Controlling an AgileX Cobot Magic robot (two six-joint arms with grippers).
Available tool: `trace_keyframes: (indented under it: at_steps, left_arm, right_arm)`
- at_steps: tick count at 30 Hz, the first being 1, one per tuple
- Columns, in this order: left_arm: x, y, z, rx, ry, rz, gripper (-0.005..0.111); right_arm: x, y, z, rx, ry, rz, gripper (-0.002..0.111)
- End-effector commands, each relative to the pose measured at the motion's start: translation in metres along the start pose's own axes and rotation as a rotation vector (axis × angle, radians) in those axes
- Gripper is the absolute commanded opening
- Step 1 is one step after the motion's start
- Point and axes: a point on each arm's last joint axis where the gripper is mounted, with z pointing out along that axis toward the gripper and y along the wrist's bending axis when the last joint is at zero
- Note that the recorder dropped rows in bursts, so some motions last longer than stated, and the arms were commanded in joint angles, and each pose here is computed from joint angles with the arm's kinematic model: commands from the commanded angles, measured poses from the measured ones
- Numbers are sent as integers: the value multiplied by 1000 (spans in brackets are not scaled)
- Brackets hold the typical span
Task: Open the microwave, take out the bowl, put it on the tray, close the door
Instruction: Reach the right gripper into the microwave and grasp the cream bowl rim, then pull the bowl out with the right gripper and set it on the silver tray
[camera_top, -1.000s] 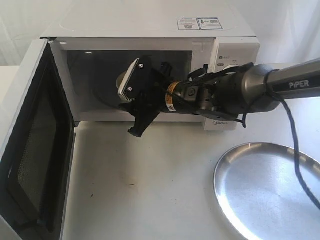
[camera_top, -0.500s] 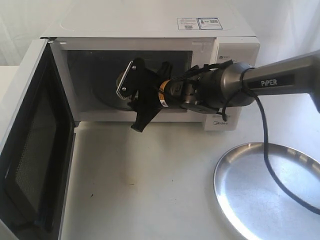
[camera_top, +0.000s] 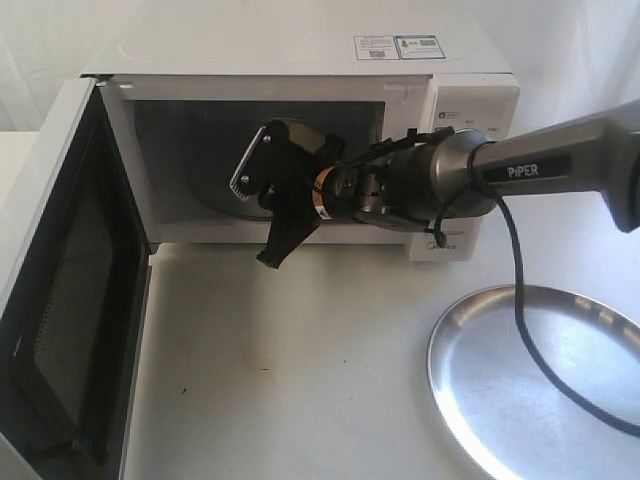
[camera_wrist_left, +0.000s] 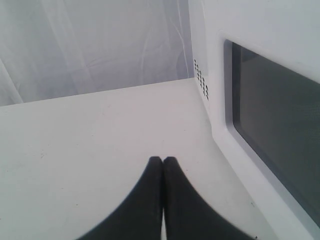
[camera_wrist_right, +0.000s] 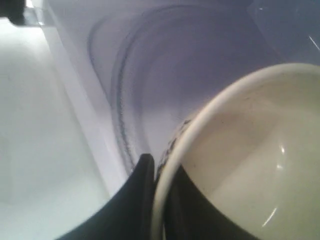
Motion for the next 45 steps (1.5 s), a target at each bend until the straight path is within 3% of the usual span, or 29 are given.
trace_keyframes:
  at_steps: [1,5,10,15,19,30,33,45]
  left_arm:
    - [-1,0,0,4,-9,-7,0]
    - [-1,0,0,4,-9,-7,0]
    - [-1,0,0,4,-9,-7,0]
    - [-1,0,0,4,-9,-7,0]
    - [-1,0,0,4,-9,-7,0]
    - [-1,0,0,4,-9,-7,0]
    - [-1,0,0,4,-9,-7,0]
    - [-1,0,0,4,-9,-7,0]
  right_arm:
    - [-30,17,-22,-30,-70,45,0]
    - [-52,37,-51,-51,-83,100,0]
    - [-53,55,-102,44,136,215,0]
    - [-6,63,-150,206,502,250,0]
    - [39,76,-178,247,674,287,0]
    - [98,107,-206,198,736,339,0]
    - [103,110,-205,175,685,272,0]
    - [105,109,-205,206,670,300,0]
